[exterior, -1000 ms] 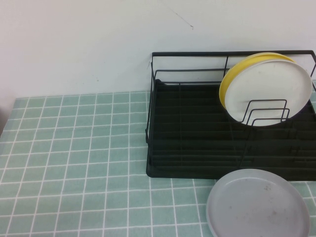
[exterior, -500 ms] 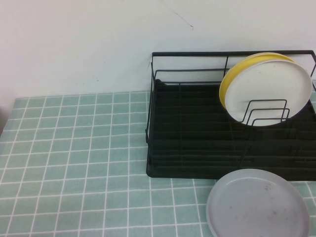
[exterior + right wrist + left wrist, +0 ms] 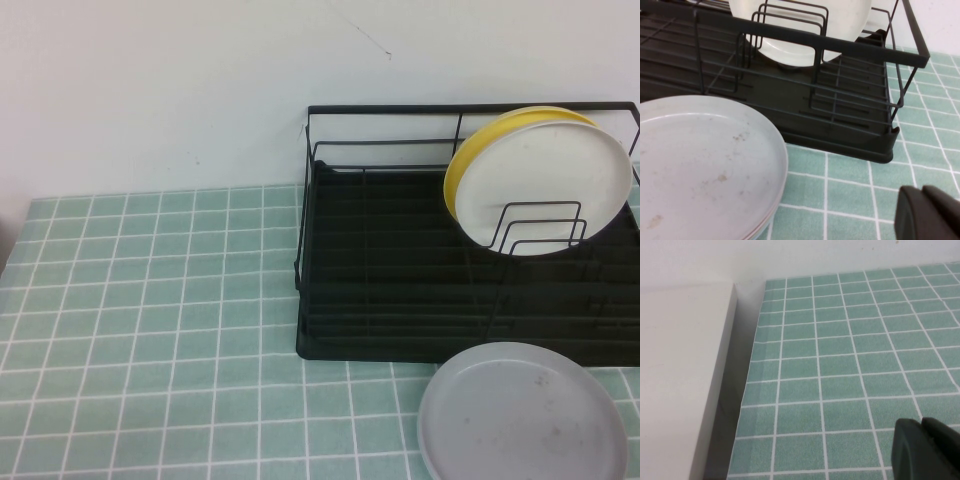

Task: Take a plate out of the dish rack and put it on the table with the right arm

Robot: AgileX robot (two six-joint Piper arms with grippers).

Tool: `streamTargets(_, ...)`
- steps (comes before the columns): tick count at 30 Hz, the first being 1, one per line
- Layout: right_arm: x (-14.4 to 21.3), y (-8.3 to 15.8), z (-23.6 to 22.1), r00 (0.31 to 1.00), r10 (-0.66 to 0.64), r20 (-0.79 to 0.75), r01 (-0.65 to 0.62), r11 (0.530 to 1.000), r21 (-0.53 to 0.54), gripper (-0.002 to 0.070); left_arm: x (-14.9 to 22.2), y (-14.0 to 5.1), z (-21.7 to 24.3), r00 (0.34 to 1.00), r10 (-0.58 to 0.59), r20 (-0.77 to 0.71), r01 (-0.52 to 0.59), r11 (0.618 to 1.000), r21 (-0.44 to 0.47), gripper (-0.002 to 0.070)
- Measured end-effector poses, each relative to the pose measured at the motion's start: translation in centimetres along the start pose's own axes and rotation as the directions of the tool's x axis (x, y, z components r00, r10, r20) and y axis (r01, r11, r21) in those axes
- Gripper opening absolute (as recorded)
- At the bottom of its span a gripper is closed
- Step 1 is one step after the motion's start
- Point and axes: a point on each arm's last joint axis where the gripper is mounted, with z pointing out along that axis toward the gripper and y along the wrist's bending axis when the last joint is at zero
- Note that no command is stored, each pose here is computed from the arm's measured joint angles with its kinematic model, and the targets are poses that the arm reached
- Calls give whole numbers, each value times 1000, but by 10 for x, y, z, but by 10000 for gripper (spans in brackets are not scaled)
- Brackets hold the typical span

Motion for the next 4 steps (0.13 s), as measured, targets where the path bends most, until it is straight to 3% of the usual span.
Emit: streamTargets(4, 0, 0, 0, 1000, 0, 0, 0, 1000, 0, -1, 0, 0, 0, 1000, 0, 0, 0, 1000, 0, -3)
